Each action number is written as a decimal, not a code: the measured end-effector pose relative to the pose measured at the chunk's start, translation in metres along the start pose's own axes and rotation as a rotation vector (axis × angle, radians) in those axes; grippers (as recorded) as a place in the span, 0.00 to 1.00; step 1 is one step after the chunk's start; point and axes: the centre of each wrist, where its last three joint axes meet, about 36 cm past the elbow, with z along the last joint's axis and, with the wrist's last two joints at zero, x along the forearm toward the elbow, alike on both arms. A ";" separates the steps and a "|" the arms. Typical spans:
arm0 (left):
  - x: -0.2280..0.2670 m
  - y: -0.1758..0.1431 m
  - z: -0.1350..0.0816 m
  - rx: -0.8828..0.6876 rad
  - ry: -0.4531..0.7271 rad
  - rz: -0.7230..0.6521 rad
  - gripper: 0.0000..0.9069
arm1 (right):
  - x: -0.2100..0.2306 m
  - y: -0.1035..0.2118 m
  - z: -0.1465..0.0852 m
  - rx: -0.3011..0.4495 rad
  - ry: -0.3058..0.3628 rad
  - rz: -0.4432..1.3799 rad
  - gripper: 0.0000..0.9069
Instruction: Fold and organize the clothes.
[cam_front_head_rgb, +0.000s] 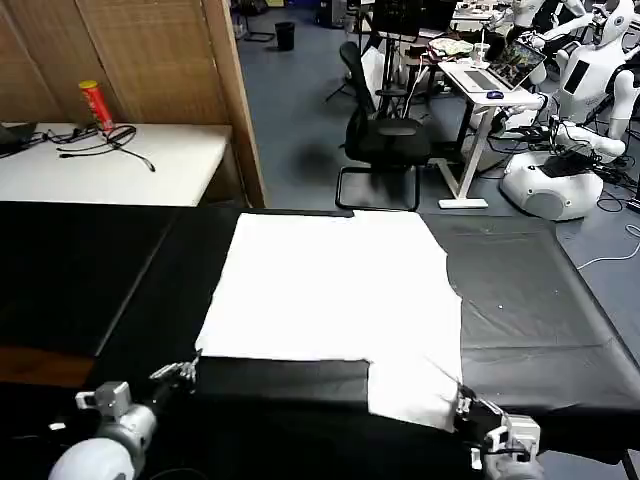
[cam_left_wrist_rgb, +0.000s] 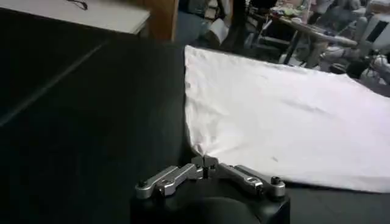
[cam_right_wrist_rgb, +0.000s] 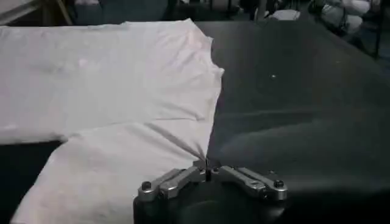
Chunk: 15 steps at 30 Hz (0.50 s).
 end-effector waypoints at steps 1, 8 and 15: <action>0.005 -0.001 0.001 0.001 0.005 -0.003 0.00 | 0.001 0.000 0.000 -0.001 -0.005 0.000 0.00; 0.032 -0.009 -0.001 0.012 0.003 -0.019 0.00 | -0.007 -0.008 -0.006 -0.039 -0.150 -0.093 0.00; 0.027 -0.015 -0.004 0.021 -0.090 -0.016 0.00 | -0.051 -0.017 -0.014 -0.089 -0.284 -0.151 0.00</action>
